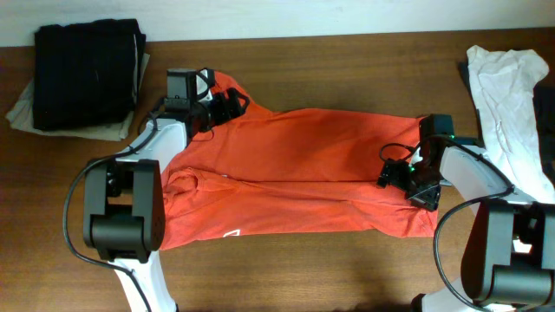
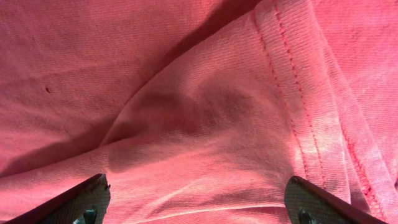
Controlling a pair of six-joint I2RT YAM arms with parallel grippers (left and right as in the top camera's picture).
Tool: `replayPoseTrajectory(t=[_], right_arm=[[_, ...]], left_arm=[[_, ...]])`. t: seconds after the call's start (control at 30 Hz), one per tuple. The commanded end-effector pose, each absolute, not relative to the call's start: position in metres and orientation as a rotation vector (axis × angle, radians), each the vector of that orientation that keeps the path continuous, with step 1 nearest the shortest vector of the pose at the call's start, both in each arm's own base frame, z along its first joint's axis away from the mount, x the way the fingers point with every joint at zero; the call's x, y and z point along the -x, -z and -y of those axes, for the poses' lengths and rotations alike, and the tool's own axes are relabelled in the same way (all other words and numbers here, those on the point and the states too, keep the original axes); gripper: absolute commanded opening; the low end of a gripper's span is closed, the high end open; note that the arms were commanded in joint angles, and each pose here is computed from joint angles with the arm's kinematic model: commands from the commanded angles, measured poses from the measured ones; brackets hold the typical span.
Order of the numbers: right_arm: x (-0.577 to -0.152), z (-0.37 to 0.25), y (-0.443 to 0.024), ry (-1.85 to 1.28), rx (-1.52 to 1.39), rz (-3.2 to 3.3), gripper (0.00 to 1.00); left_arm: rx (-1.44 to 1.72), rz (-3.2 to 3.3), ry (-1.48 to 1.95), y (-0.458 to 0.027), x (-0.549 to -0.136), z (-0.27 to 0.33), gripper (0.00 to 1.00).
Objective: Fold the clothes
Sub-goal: 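Move the left gripper up to the left sleeve and grasp it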
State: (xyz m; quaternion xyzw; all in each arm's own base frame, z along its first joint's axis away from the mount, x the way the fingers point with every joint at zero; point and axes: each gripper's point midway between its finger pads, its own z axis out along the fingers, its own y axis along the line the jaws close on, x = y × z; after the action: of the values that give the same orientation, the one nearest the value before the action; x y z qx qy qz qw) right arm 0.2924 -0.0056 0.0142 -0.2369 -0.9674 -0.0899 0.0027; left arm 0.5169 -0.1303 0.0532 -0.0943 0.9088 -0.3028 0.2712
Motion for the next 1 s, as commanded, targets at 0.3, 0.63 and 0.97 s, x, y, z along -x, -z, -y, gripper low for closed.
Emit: replayPoseTrajectory(t=[0.3, 0.63, 0.97], right_arm=[[-0.282, 0.0, -0.014, 0.288, 0.714, 2.991, 0.93], [-0.28, 0.0, -0.014, 0.286, 0.713, 2.985, 0.93], [-0.284, 0.001, -0.014, 0.29, 0.715, 2.997, 0.94]], left_arm=[[0.272, -2.373, 0.758, -0.055, -0.539, 0.128, 0.9], [0.294, -2.413, 0.716, -0.027, -0.538, 0.128, 0.9], [0.276, -2.357, 0.713, -0.038, -0.549, 0.128, 0.44]])
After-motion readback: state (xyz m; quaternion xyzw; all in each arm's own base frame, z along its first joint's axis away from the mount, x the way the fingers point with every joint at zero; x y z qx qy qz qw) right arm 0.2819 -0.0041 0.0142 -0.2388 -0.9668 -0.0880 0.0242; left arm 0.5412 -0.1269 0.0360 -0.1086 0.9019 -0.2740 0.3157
